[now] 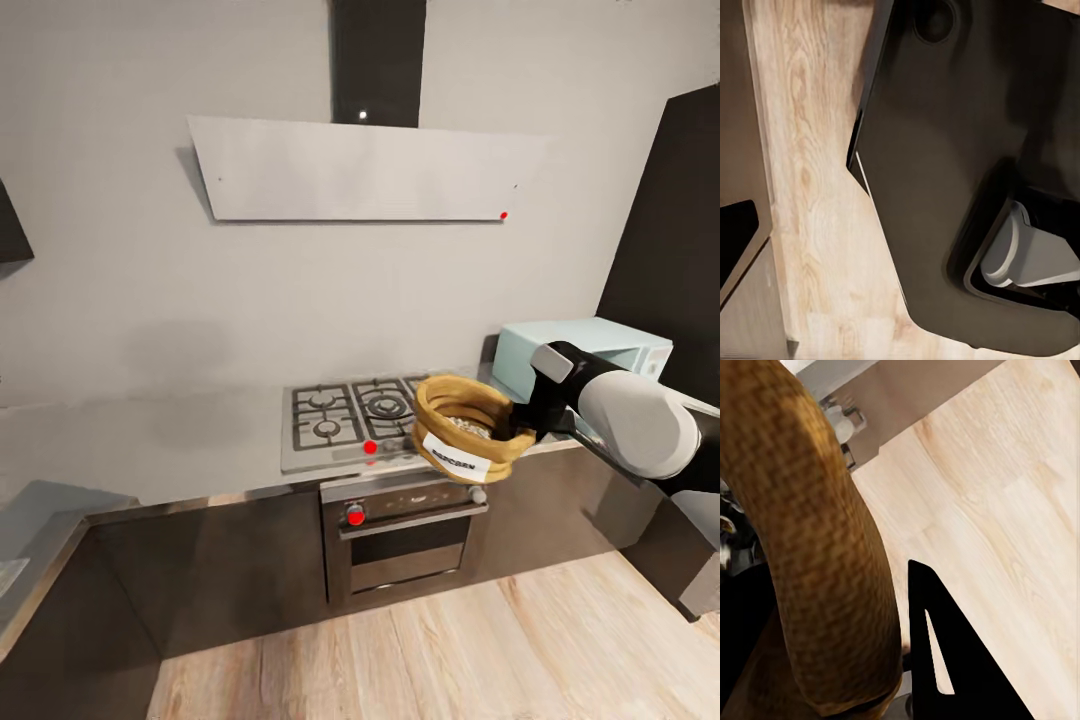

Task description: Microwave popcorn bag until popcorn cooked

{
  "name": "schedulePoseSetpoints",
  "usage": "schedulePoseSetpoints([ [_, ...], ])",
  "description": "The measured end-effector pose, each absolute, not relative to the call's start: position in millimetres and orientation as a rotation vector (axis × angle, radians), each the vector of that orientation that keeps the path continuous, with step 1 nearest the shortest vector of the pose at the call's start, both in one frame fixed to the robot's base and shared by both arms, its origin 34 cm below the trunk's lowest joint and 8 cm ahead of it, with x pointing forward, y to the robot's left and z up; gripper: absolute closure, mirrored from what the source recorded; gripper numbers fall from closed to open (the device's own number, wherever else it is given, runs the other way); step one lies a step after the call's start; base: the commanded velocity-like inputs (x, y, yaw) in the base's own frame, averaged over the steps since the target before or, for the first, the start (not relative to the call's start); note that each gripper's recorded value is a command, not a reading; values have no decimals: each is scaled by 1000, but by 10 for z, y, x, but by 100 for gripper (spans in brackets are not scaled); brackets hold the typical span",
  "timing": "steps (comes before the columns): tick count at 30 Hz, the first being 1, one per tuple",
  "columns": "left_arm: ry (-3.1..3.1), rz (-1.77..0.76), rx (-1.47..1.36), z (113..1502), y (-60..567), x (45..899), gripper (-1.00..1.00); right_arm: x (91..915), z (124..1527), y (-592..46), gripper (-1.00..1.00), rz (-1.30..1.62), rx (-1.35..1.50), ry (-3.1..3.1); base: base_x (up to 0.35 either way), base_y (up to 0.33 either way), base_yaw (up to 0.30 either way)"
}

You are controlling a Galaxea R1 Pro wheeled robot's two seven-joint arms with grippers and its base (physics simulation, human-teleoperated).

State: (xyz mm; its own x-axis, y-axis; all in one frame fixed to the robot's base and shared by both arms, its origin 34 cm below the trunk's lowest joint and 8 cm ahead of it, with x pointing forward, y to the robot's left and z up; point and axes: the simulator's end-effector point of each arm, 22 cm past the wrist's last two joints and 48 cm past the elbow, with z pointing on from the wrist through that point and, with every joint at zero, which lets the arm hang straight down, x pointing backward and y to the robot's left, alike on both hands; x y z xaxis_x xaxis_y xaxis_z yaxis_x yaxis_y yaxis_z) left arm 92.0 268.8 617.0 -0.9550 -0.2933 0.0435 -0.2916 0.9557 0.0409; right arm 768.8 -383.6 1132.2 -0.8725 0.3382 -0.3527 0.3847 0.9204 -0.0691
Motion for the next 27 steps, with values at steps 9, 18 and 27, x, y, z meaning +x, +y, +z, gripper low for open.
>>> schedulePoseSetpoints([
  [9,-3058,-53,458,6169,2688,921,-100,7689,11322,-3836,100,-195,532,2743,-318,-17,-20],
  [18,-3058,-53,458,6169,2688,921,-100,7687,11319,-3836,100,-194,533,2744,-328,-16,-251],
  [27,-3059,-53,457,6170,2687,922,-100,7687,11320,-3831,100,-191,534,2743,-272,-202,-274],
])
